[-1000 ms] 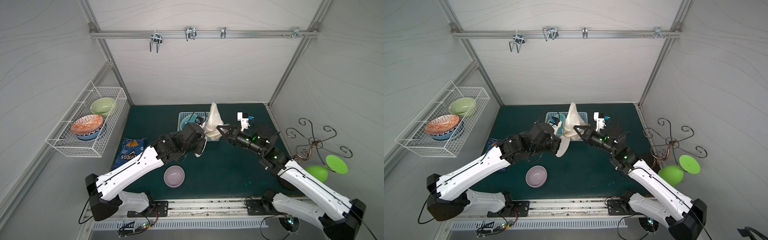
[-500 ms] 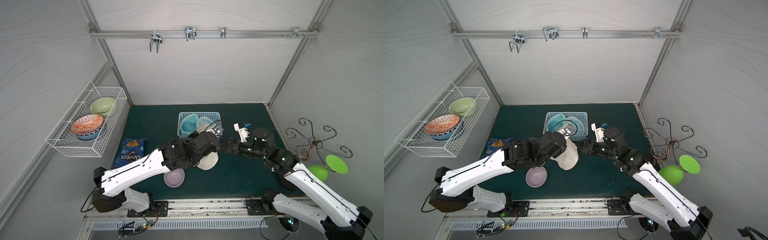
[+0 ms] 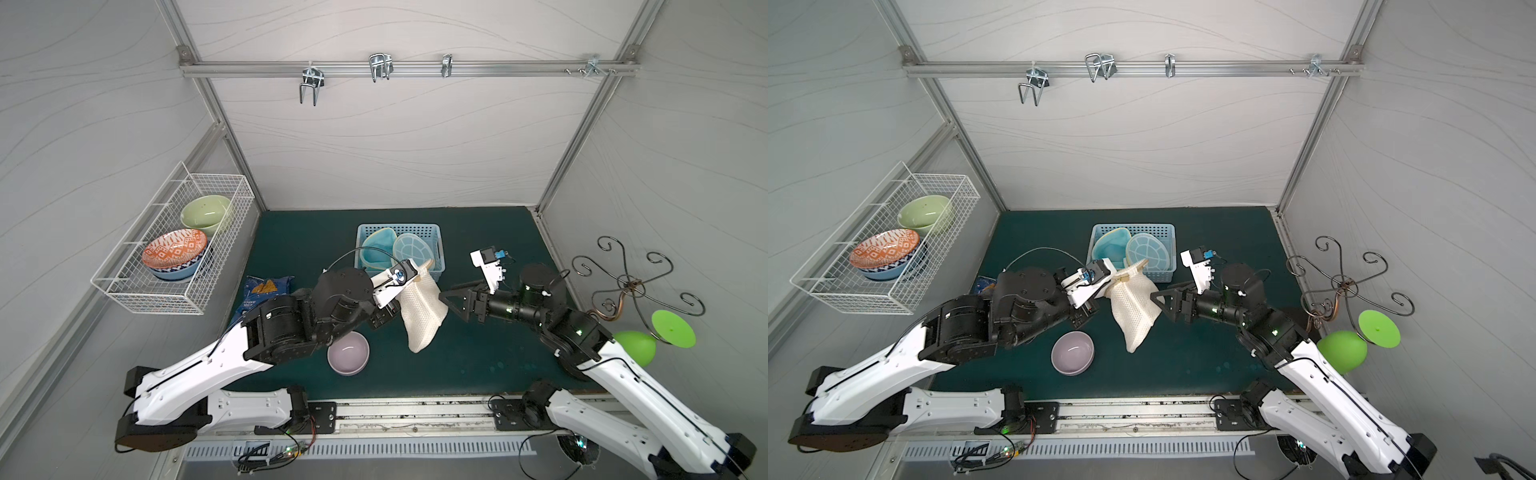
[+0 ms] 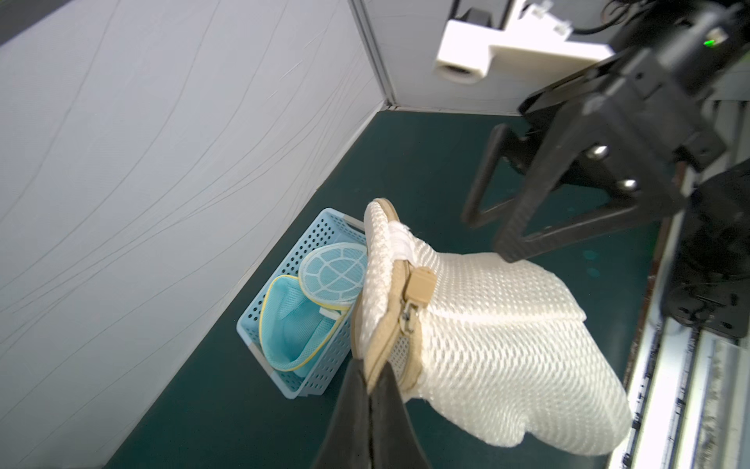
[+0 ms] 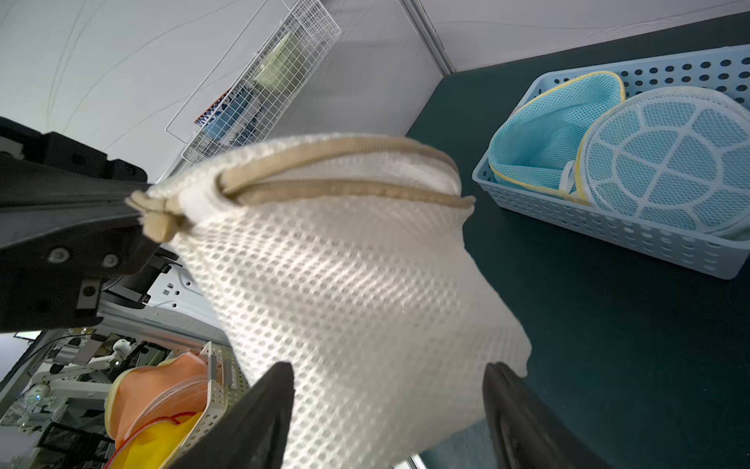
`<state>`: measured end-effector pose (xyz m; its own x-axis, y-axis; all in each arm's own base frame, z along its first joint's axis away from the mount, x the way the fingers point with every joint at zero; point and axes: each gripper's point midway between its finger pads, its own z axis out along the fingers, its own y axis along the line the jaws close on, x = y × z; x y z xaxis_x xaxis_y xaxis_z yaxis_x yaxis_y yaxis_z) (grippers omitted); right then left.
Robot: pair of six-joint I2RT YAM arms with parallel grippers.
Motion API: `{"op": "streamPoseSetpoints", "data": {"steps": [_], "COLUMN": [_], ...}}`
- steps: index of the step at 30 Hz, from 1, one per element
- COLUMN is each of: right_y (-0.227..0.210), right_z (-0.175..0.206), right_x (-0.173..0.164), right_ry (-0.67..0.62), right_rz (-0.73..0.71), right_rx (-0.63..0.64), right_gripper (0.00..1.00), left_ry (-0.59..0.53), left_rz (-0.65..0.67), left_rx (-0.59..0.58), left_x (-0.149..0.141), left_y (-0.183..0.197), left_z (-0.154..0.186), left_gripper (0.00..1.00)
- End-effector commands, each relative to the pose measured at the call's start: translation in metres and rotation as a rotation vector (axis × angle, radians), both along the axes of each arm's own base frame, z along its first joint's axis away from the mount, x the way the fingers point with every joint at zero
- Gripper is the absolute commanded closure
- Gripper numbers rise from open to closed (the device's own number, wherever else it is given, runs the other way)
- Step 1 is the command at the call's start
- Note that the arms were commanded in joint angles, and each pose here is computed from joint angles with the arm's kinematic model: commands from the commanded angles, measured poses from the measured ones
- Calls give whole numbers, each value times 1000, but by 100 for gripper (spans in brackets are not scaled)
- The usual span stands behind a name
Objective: Turn the laundry bag inside out
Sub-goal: Turn over the laundry bag.
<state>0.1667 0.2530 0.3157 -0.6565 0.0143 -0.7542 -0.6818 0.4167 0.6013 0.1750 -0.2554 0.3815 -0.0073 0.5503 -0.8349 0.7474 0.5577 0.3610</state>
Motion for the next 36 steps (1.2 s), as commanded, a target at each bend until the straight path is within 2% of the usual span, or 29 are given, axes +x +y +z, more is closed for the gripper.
{"op": "streamPoseSetpoints", "data": {"steps": [1,5,9,13,15,19,24,27,30,32,35,36], "right_y": [7,19,22,29,34,38,35,35,34,33,34,35], "right_z": [41,54,57,63,62,60,61,62,67,75,72,70], "right_x": [-11,-26,-34,-41,-46,-48,-48,-50,-49,-53,-57,-59], "right_ry": [-132,-142,-158,-139,-133,-145,-154,-146,-148,-169,-164,-162], "right_rz": [92,224,259,321,349,356,341,352,337,355,384,395], "right_rx": [94,155,166,227,226,209,219,238,280,315,293,288], "right_gripper": [22,22,25,31,37,55,53,41,38,46,49,53], "left_ry": [29,56,52,54,53,60,58,66,82,81,73,76], "left_rz": [-145,-171,-171,-167,-171,-177,-172,-177,-195,-186,-186,-189], "left_rx": [-91,-107,-109,-118,-128,-150,-160,-169,-172,-181,-203,-213], "left_x": [-21,-26,-26,-25,-26,-27,-28,-30,-34,-33,-34,-35], "left_y": [-19,-21,-21,-23,-24,-24,-20,-19,-20,-18,-14,-13], "left_z": [14,14,14,14,15,18,20,22,21,21,28,30], "left_gripper": [100,100,100,100,100,100,100,100,100,100,100,100]}}
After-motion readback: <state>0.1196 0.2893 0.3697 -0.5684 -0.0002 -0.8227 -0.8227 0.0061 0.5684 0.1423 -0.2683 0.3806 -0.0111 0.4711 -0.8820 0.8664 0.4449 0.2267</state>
